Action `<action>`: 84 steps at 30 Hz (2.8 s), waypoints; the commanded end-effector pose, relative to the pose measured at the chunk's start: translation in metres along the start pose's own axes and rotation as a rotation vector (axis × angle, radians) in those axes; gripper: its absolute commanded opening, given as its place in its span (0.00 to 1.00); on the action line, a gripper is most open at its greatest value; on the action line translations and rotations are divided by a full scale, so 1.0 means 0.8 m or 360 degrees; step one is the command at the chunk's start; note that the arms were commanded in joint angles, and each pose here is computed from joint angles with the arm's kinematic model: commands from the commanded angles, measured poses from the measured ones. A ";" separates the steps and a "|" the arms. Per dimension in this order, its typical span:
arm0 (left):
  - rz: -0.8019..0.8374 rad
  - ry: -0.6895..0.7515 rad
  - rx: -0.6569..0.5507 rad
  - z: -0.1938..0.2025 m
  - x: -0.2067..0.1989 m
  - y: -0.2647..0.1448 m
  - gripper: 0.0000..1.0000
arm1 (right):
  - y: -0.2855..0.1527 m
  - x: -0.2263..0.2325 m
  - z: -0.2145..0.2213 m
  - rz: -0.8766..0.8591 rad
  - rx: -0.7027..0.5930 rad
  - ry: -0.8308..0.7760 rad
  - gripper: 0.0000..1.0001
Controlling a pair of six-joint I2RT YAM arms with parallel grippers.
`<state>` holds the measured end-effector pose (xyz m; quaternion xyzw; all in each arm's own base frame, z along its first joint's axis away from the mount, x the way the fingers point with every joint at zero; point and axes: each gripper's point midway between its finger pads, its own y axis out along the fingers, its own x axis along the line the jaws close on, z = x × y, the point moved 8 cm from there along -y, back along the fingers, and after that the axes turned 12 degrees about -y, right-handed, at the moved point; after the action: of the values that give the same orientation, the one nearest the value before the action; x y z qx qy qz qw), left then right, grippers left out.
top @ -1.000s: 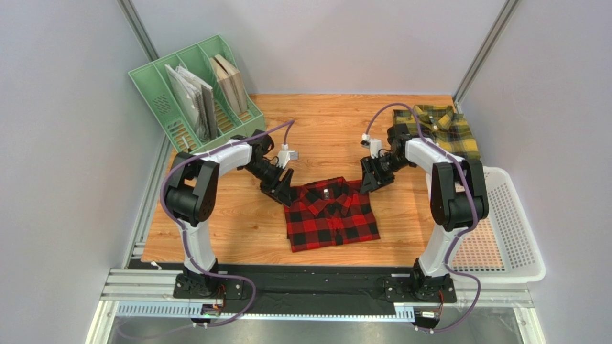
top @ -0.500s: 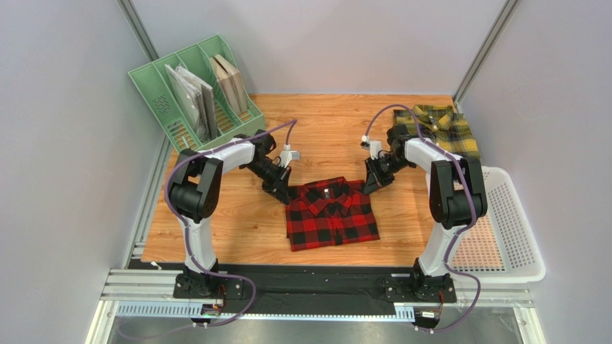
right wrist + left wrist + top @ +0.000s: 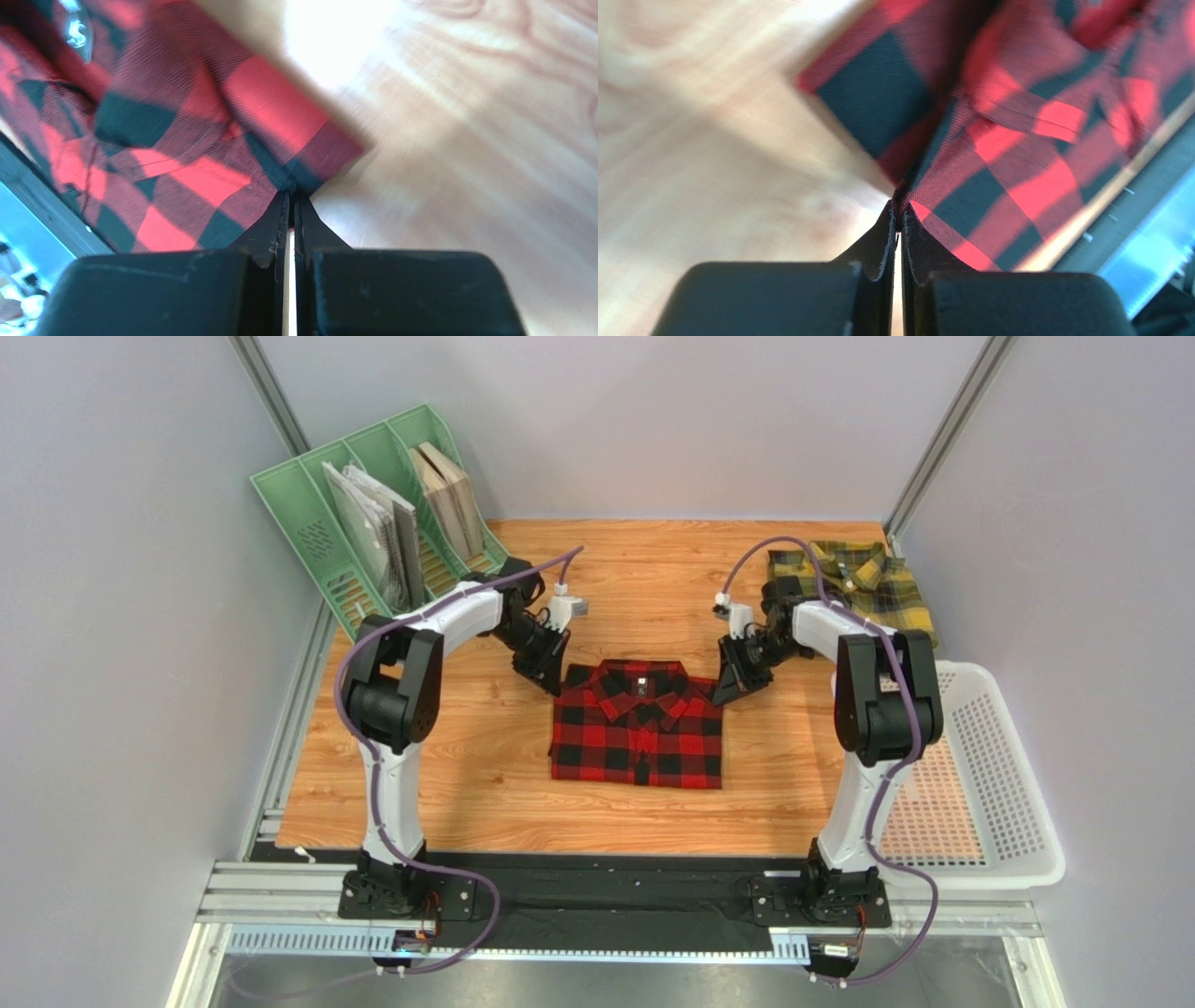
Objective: Fold and stack the long sleeve shirts
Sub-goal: Fold the shirt, then neatly place the folded shirt to the corner
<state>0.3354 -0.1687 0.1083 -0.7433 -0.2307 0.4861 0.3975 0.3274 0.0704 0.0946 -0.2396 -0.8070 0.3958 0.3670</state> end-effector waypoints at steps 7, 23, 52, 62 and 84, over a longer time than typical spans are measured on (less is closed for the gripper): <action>-0.0207 0.0242 -0.0399 -0.036 0.006 -0.072 0.41 | -0.038 -0.006 -0.058 0.0087 -0.0292 0.0127 0.27; -0.0027 0.1697 -0.0754 0.004 -0.222 -0.112 0.99 | -0.162 0.119 -0.004 0.0085 -0.0738 0.0248 0.94; -0.0196 0.2080 -0.0556 0.024 -0.270 0.163 0.12 | -0.091 0.095 0.055 0.0015 -0.0598 0.0987 0.93; -0.0109 0.2004 -0.0623 0.009 -0.268 0.121 0.00 | -0.041 0.081 0.025 -0.0064 -0.0556 0.0919 0.98; -0.0116 0.1991 -0.0704 0.003 -0.264 0.072 0.00 | 0.071 0.043 -0.048 -0.0312 -0.0597 0.1115 0.74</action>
<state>0.2440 -0.3553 0.1578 -0.9326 -0.0853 -0.0953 0.3374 0.3253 0.1351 0.0905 -0.3373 -0.7089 0.1208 0.6076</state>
